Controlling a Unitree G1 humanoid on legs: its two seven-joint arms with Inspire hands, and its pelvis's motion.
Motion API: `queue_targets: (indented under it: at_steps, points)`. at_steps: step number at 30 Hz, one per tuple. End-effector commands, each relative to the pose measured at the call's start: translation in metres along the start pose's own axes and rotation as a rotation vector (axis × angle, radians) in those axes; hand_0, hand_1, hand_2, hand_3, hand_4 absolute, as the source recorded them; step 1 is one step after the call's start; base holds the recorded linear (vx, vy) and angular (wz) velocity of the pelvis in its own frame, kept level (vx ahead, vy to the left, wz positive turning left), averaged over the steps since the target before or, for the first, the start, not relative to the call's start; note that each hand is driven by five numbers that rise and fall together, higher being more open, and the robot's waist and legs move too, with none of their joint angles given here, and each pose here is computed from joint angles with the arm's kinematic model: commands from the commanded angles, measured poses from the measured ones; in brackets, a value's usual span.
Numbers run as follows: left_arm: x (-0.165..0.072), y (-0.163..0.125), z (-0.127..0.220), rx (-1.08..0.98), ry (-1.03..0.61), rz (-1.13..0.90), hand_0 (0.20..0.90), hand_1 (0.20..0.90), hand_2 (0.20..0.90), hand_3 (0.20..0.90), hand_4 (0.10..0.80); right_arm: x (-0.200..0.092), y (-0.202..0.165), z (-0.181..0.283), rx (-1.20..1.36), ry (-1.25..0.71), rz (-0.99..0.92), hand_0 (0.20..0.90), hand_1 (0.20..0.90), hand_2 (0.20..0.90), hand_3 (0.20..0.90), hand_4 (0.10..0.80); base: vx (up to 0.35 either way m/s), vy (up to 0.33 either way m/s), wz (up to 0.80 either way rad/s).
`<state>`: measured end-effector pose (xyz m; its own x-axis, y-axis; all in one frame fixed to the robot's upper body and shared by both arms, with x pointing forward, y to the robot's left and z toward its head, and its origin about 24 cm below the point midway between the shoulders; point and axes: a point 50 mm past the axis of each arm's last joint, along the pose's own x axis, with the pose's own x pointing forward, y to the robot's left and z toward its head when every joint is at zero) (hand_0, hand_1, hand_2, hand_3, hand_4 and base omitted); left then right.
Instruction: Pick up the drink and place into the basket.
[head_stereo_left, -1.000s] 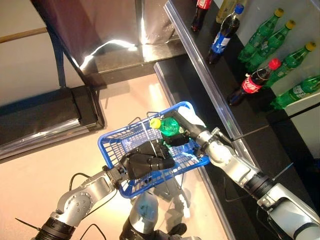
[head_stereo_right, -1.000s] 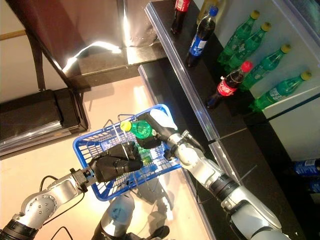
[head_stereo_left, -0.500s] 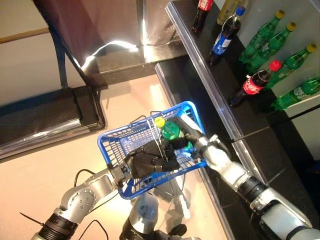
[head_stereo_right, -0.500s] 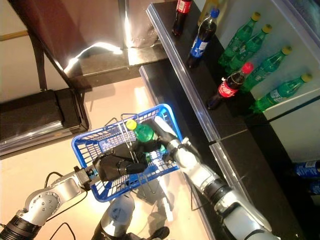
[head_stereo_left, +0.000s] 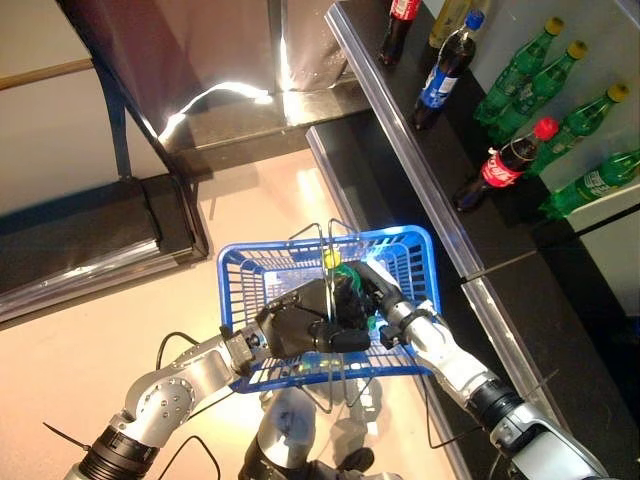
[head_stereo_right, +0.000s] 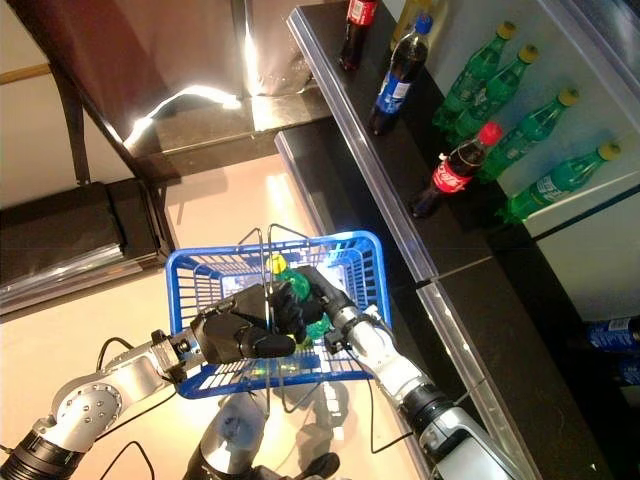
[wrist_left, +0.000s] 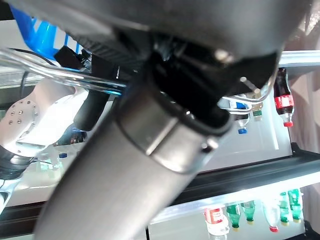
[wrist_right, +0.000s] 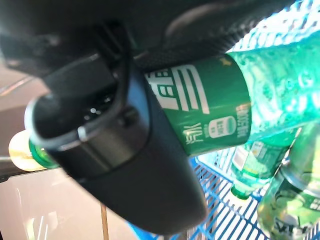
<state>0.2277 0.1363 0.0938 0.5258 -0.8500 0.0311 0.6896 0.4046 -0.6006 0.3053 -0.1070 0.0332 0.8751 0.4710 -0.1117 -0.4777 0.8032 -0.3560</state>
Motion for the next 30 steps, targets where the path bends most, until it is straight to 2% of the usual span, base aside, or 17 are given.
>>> queue_targets:
  at_steps: [1, 9, 20, 30]
  points:
    - [0.031, -0.102, 0.039, 0.004, -0.348, -0.793, 0.3, 0.3, 0.3, 0.2, 0.1, 0.0, 0.025, 0.013, 0.012, -0.156, 0.051, 0.3, 0.3, 0.3, 0.2, 0.1, 0.0, 0.0, 0.0]
    - [0.031, -0.103, 0.038, 0.008, -0.337, -0.807, 0.3, 0.3, 0.3, 0.2, 0.1, 0.01, 0.029, 0.039, -0.341, -0.246, 0.113, 0.3, 0.3, 0.3, 0.2, 0.1, 0.0, 0.0, 0.0]
    - [0.035, -0.106, 0.037, -0.014, -0.315, -0.856, 0.3, 0.3, 0.3, 0.2, 0.1, 0.026, 0.035, 0.05, -0.738, -0.252, 0.149, 0.3, 0.3, 0.3, 0.2, 0.1, 0.0, 0.0, 0.0]
    - [0.039, -0.113, 0.035, -0.012, -0.29, -0.916, 0.3, 0.3, 0.3, 0.2, 0.1, 0.032, 0.045, 0.049, -0.82, -0.254, 0.184, 0.3, 0.3, 0.3, 0.2, 0.1, -0.006, 0.002, 0.02]
